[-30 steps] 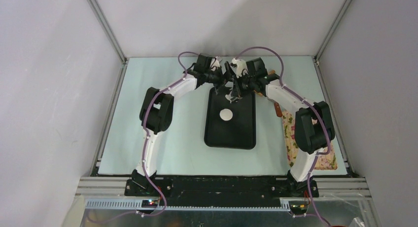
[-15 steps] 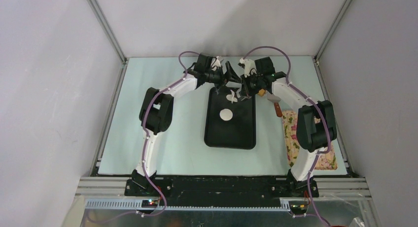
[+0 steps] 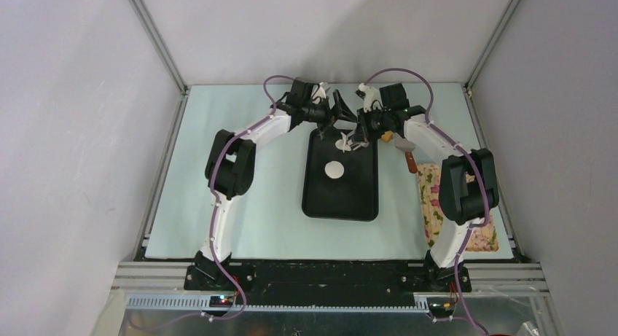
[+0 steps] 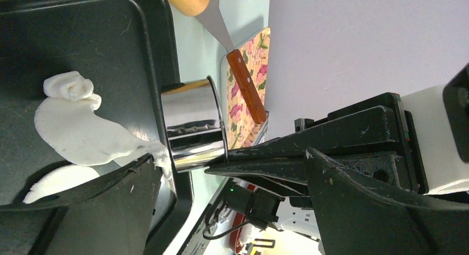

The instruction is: Roll out the dumpling wrappers from the dough

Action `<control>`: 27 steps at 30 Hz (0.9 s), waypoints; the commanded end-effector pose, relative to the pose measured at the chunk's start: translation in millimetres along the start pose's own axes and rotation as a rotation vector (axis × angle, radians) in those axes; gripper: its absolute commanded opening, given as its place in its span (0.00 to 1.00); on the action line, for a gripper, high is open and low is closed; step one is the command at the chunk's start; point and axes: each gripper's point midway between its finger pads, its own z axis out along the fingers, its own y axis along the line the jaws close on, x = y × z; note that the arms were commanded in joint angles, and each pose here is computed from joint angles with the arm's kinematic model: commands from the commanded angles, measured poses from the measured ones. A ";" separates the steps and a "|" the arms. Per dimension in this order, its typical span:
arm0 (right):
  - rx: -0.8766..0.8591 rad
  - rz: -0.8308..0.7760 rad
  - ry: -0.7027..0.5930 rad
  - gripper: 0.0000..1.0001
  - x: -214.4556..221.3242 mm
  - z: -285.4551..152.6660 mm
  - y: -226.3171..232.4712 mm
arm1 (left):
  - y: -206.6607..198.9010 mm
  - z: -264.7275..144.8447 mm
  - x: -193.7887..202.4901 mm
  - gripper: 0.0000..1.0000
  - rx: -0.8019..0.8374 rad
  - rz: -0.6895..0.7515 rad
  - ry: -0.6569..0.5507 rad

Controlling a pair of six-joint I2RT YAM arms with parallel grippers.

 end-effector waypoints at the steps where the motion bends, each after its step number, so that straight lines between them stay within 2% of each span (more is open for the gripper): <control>1: -0.091 -0.011 -0.176 0.00 -50.8 -8.9 25.1 | -63.8 -13.0 42.2 0.99 0.123 0.090 0.105; 9: -0.108 0.017 -0.248 0.00 -56.9 -23.2 29.3 | -68.2 -14.4 35.5 0.99 0.176 0.055 0.094; 16: -0.120 -0.021 -0.272 0.00 -57.8 -31.4 35.4 | -59.1 -14.5 33.2 0.99 0.171 0.032 0.087; 23: -0.135 -0.048 -0.260 0.00 -53.7 -24.1 40.6 | -60.4 -12.8 41.0 0.99 0.181 0.026 0.103; 27: -0.119 -0.080 -0.212 0.00 -41.5 -15.5 43.3 | -66.1 -14.9 43.6 0.99 0.189 0.019 0.109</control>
